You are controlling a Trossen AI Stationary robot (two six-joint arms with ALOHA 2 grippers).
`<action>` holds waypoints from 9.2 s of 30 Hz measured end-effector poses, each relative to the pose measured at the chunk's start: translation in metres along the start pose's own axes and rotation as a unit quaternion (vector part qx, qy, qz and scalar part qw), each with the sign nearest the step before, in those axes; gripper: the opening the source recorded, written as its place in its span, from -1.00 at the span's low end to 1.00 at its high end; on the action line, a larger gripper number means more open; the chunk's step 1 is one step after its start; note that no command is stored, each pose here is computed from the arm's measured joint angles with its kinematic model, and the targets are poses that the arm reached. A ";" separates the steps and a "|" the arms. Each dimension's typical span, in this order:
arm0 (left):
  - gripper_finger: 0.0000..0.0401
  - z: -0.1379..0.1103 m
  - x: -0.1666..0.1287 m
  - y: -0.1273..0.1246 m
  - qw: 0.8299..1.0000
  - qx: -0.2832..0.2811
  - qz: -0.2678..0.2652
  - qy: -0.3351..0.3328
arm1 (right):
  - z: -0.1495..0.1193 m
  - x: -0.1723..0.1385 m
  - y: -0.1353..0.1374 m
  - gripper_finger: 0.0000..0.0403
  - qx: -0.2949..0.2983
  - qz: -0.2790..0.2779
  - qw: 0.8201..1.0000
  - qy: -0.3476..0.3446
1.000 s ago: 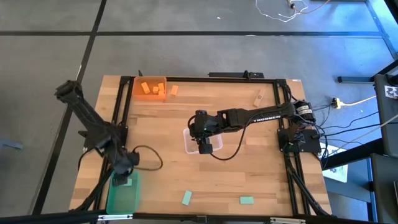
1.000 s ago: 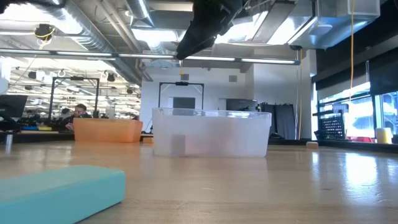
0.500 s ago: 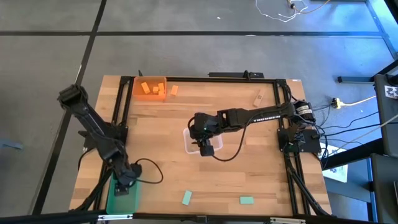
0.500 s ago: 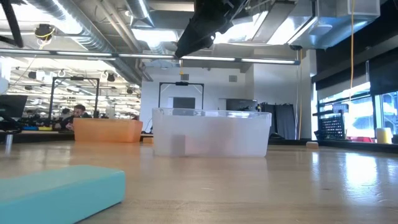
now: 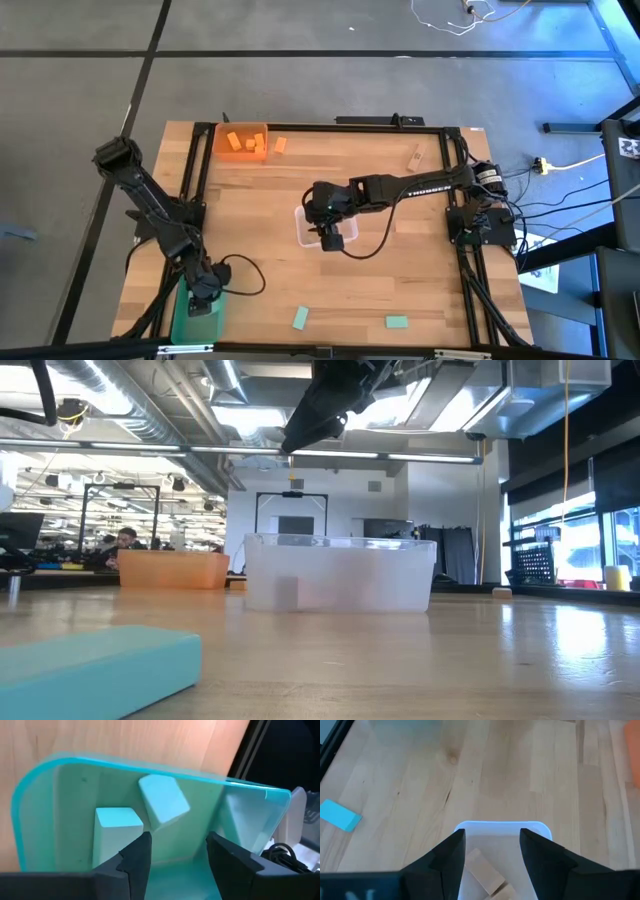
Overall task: Sort & place blocks by color
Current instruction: Put the blue block into the green bin
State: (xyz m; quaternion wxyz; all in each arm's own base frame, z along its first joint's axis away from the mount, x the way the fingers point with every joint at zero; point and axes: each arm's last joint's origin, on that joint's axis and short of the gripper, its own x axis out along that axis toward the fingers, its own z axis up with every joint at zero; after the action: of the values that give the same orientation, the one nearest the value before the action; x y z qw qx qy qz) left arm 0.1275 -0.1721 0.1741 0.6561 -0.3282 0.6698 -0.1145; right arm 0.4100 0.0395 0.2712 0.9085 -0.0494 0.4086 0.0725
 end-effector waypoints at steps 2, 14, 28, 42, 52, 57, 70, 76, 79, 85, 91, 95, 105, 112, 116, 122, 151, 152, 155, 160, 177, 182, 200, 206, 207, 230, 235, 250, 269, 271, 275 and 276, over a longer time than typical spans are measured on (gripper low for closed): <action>-0.11 0.000 0.000 0.000 1.000 0.002 -0.004 0.007 | 0.000 0.000 0.000 -0.06 0.000 0.000 1.000 0.000; -0.11 0.013 -0.006 0.003 0.998 0.048 -0.004 -0.029 | -0.006 -0.046 0.018 -0.06 0.079 0.012 0.996 0.045; -0.11 0.036 -0.016 0.011 0.985 0.121 0.028 -0.118 | -0.021 -0.067 0.057 -0.06 0.139 0.025 0.982 0.127; -0.11 0.057 -0.026 0.011 0.965 0.177 0.023 -0.191 | -0.027 -0.074 0.107 -0.06 0.145 0.080 0.974 0.152; -0.11 0.079 -0.039 0.010 0.937 0.235 0.004 -0.257 | -0.046 -0.069 0.124 -0.06 0.220 0.035 0.955 0.194; -0.11 0.082 -0.041 0.007 0.930 0.254 -0.011 -0.266 | -0.065 -0.064 0.143 -0.06 0.277 0.018 0.934 0.226; -0.11 0.080 -0.040 0.006 0.915 0.307 -0.002 -0.261 | -0.120 -0.055 0.215 -0.06 0.229 0.100 0.929 0.273; -0.11 0.080 -0.040 0.005 0.912 0.314 -0.002 -0.266 | -0.150 -0.044 0.231 -0.06 0.230 0.115 0.928 0.269; -0.11 0.080 -0.040 0.005 0.912 0.314 -0.002 -0.265 | -0.162 -0.040 0.235 -0.06 0.233 0.119 0.928 0.267; -0.11 0.080 -0.040 0.005 0.911 0.314 -0.002 -0.266 | -0.177 -0.037 0.239 -0.06 0.229 0.101 0.933 0.257; -0.11 0.081 -0.041 0.005 0.911 0.315 -0.003 -0.268 | -0.182 -0.038 0.243 -0.06 0.222 0.099 0.939 0.245; -0.11 0.081 -0.041 0.004 0.909 0.315 -0.003 -0.272 | -0.182 -0.039 0.246 -0.06 0.212 0.081 0.949 0.217; -0.11 0.082 -0.042 0.003 0.905 0.315 -0.005 -0.284 | -0.195 -0.022 0.253 -0.06 0.198 0.059 0.951 0.228; -0.11 0.082 -0.042 0.003 0.906 0.315 -0.005 -0.284 | -0.202 -0.007 0.258 -0.06 0.191 0.052 0.951 0.238; -0.11 0.082 -0.042 0.003 0.906 0.314 -0.005 -0.285 | -0.202 -0.004 0.260 -0.06 0.180 0.061 0.954 0.230; -0.11 0.082 -0.042 0.003 0.906 0.314 -0.005 -0.285 | -0.194 -0.006 0.264 -0.06 0.157 0.069 0.960 0.223; -0.11 0.082 -0.042 0.003 0.906 0.314 -0.005 -0.284 | -0.150 -0.016 0.225 -0.06 0.081 -0.035 0.976 0.199; -0.11 0.082 -0.042 0.003 0.906 0.314 -0.005 -0.284 | -0.148 -0.019 0.226 -0.06 0.086 -0.033 0.976 0.196; -0.11 0.082 -0.042 0.003 0.906 0.314 -0.005 -0.284 | -0.152 -0.020 0.230 -0.06 0.097 -0.030 0.973 0.209; -0.11 0.082 -0.042 0.003 0.906 0.315 -0.005 -0.283 | -0.162 -0.023 0.236 -0.06 0.124 -0.036 0.968 0.214; -0.11 0.082 -0.042 0.003 0.906 0.314 -0.005 -0.282 | -0.196 -0.004 0.227 -0.06 0.134 -0.045 0.969 0.202; -0.11 0.082 -0.042 0.003 0.907 0.314 -0.005 -0.282 | -0.205 -0.001 0.224 -0.06 0.136 -0.040 0.971 0.192; -0.11 0.082 -0.041 0.003 0.907 0.314 -0.004 -0.280 | -0.211 0.005 0.222 -0.06 0.181 -0.059 0.971 0.144; -0.11 0.082 -0.041 0.003 0.907 0.314 -0.004 -0.280 | -0.211 0.005 0.221 -0.07 0.180 -0.062 0.971 0.142; -0.11 0.082 -0.041 0.003 0.907 0.314 -0.004 -0.280 | -0.211 0.005 0.221 -0.09 0.180 -0.062 0.971 0.142; -0.11 0.083 -0.042 0.004 0.904 0.309 0.011 -0.295 | -0.198 0.017 0.207 -0.35 0.208 -0.097 0.970 0.078; -0.11 0.085 -0.043 0.003 0.894 0.310 0.030 -0.322 | -0.191 0.023 0.192 -0.35 0.226 -0.109 0.965 0.074; -0.11 0.093 -0.052 -0.002 0.747 0.494 0.190 -0.402 | -0.151 0.041 0.163 -0.35 0.247 0.006 0.969 0.009; -0.11 0.098 -0.062 -0.011 0.592 0.612 0.307 -0.425 | -0.076 0.046 0.078 -0.36 0.172 0.105 0.968 -0.147; -0.11 0.099 -0.064 -0.011 0.591 0.602 0.319 -0.431 | -0.069 0.045 0.072 -0.36 0.158 0.112 0.969 -0.156; -0.11 0.103 -0.067 -0.008 0.593 0.593 0.329 -0.436 | -0.063 0.043 0.062 -0.36 0.145 0.117 0.969 -0.164; -0.11 0.104 -0.068 -0.007 0.591 0.593 0.332 -0.435 | -0.063 0.043 0.060 -0.36 0.145 0.115 0.969 -0.166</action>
State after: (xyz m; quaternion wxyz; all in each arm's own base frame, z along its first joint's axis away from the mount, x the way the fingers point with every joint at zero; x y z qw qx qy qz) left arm 0.2236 -0.1089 0.2211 0.9114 0.3682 0.1515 -0.1044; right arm 0.3817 0.0936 0.1955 0.9465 0.1428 0.2615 0.1241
